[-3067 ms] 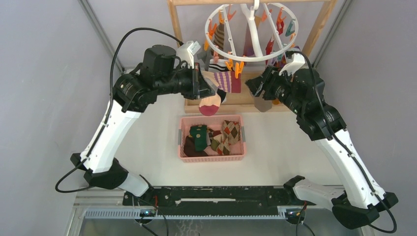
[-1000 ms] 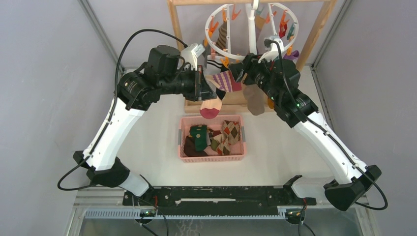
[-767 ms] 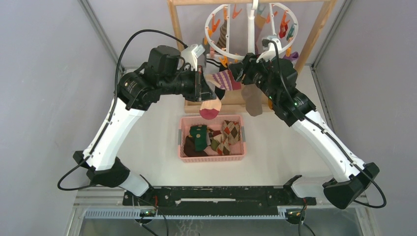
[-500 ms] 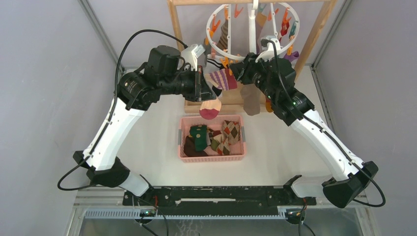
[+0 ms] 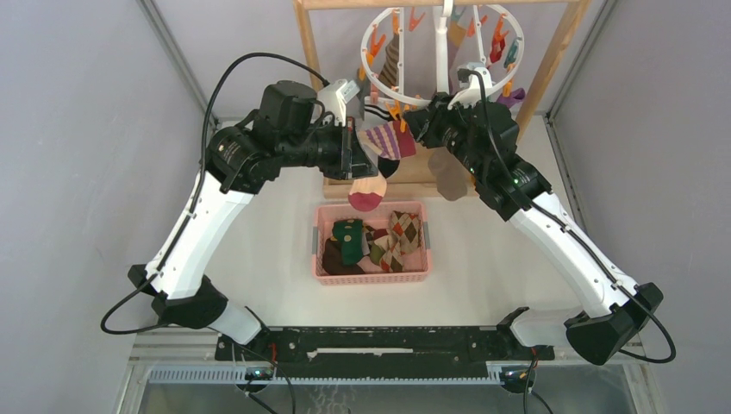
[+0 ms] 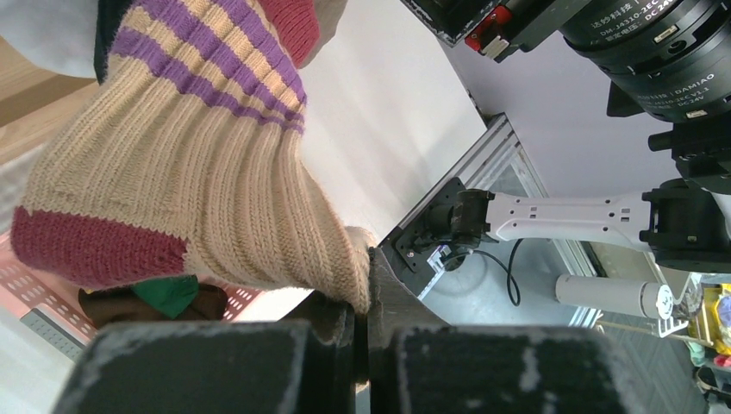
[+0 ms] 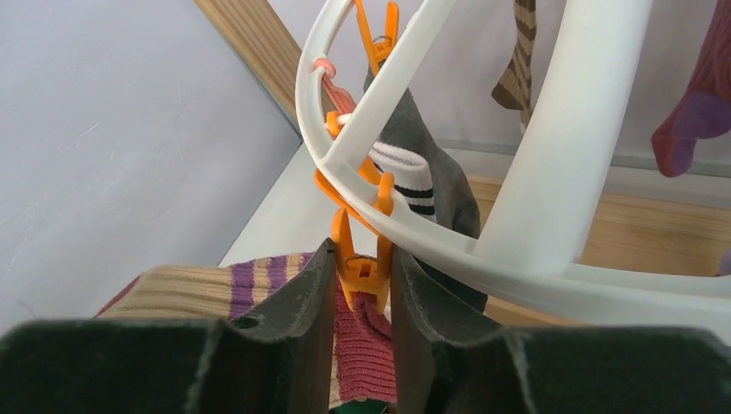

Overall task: Remove the socks clipped to the hanger
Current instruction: Remove the sock from the hanger.

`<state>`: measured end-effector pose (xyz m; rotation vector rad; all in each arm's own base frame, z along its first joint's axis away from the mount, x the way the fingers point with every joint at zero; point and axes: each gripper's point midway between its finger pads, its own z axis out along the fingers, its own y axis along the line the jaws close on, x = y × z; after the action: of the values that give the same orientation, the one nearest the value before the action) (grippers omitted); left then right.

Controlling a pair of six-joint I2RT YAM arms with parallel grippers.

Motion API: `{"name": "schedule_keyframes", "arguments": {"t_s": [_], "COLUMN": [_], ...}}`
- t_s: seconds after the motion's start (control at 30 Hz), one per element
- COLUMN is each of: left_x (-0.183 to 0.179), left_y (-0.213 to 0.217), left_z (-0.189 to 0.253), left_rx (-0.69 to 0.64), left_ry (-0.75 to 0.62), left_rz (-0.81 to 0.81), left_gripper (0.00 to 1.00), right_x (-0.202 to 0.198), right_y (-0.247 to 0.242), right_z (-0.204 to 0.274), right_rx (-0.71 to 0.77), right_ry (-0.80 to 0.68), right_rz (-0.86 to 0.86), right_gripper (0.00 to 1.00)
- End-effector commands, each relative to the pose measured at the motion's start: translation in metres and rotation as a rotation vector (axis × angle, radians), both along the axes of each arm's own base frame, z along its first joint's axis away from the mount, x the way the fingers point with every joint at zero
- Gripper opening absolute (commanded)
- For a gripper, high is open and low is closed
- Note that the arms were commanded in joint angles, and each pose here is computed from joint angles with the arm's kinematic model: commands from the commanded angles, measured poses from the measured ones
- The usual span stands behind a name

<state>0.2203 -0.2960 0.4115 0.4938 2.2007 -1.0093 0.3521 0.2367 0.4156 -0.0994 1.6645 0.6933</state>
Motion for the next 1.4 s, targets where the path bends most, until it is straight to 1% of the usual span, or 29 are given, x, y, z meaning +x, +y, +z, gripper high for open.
{"name": "schedule_keyframes", "arguments": {"t_s": [0.0, 0.13, 0.23, 0.3, 0.33, 0.47, 0.63, 0.9, 0.97, 1.2, 1.3, 1.33, 1.37], "left_x": [-0.011, -0.011, -0.011, -0.011, -0.011, -0.013, -0.017, -0.024, -0.024, -0.022, -0.021, -0.021, -0.021], "left_y": [0.011, 0.013, 0.011, 0.010, 0.009, 0.006, 0.004, 0.007, 0.008, 0.007, 0.006, 0.007, 0.007], "left_z": [0.022, 0.019, 0.022, 0.024, 0.024, 0.029, 0.030, 0.027, 0.027, 0.026, 0.025, 0.024, 0.024], "left_rx": [-0.034, -0.031, -0.043, -0.050, -0.052, -0.075, -0.098, -0.102, -0.102, -0.098, -0.095, -0.090, -0.090], "left_ry": [-0.069, -0.066, -0.067, -0.070, -0.072, -0.079, -0.078, -0.071, -0.070, -0.068, -0.066, -0.067, -0.069], "left_rz": [-0.014, -0.013, -0.017, -0.022, -0.024, -0.042, -0.057, -0.069, -0.068, -0.066, -0.065, -0.061, -0.059], "left_gripper": [0.00, 0.00, 0.00, 0.00, 0.00, 0.00, 0.00, 0.00, 0.00, 0.00, 0.00, 0.00, 0.00], "right_x": [-0.002, -0.002, -0.002, -0.001, -0.001, 0.002, 0.006, 0.012, 0.012, 0.012, 0.011, 0.011, 0.011], "right_y": [-0.007, -0.008, -0.006, -0.006, -0.005, -0.003, 0.000, 0.001, 0.000, -0.004, -0.006, -0.007, -0.007], "right_z": [0.037, 0.036, 0.035, 0.037, 0.037, 0.038, 0.038, 0.035, 0.036, 0.038, 0.038, 0.037, 0.037], "right_rx": [0.050, 0.051, 0.057, 0.064, 0.068, 0.079, 0.088, 0.085, 0.084, 0.084, 0.086, 0.085, 0.086], "right_ry": [-0.082, -0.078, -0.076, -0.078, -0.080, -0.081, -0.085, -0.083, -0.086, -0.091, -0.086, -0.083, -0.082], "right_rz": [-0.018, -0.023, -0.021, -0.025, -0.027, -0.033, -0.048, -0.085, -0.090, -0.099, -0.096, -0.096, -0.094], "right_gripper": [0.22, 0.20, 0.29, 0.41, 0.44, 0.50, 0.54, 0.54, 0.50, 0.26, 0.10, 0.06, 0.04]}}
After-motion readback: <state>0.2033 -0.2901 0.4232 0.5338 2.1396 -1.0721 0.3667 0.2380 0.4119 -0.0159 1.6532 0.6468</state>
